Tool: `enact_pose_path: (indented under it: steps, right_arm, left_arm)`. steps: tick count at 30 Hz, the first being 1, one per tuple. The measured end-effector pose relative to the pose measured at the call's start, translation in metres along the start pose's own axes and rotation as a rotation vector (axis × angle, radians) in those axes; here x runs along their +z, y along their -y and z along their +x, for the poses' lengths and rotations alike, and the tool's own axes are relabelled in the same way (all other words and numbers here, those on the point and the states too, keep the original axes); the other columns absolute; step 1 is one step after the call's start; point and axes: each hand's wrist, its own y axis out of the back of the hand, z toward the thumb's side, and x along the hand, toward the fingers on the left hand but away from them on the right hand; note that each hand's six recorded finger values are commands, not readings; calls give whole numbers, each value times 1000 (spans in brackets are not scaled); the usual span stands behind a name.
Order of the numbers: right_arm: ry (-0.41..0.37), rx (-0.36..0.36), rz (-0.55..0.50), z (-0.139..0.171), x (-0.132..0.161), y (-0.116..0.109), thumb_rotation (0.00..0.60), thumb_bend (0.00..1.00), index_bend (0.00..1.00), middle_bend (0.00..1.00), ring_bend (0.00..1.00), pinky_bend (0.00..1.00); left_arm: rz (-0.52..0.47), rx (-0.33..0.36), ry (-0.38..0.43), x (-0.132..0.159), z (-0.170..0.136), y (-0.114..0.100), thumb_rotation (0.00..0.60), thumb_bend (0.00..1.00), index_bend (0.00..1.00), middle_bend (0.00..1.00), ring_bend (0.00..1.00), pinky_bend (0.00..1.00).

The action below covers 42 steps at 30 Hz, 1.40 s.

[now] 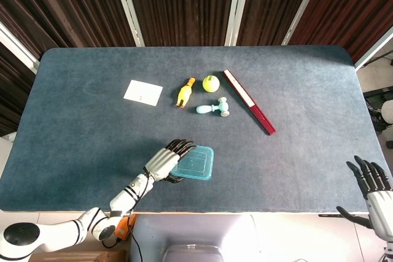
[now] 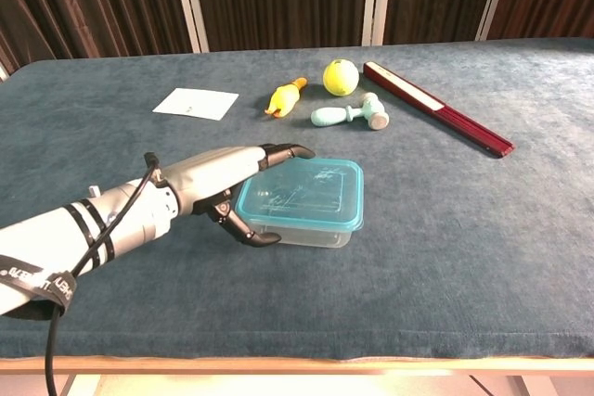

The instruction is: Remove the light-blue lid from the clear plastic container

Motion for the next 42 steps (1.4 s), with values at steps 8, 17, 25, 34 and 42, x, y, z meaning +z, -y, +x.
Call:
enact_pose_path:
  steps: [8,17,25,34,42]
  right_arm:
    - [-27,28,18,-7,7,9,600,60,0,0,0,0]
    - [-87,79,50,-27,23,26,600,60,0,0,0,0]
    - [-309,110,108,-92,83,54,600,66,33,0,0,0]
    - [-592,143,67,-133,163,101,600,214,425,0,0,0]
    - [-712,176,-19,-143,214,135,600,288,528,5,0,0]
  left_arm:
    - [-15,40,3,5,-8,1,600,292,0,610,424,515]
    - [6,71,10,15,-22,9,600,311,0,704,520,628]
    - [129,97,-35,26,-31,20,600,311,0,716,534,646]
    - [128,86,-78,28,-26,26,600,318,0,727,545,657]
    - [132,79,-78,31,-22,23,600,318,0,731,549,663]
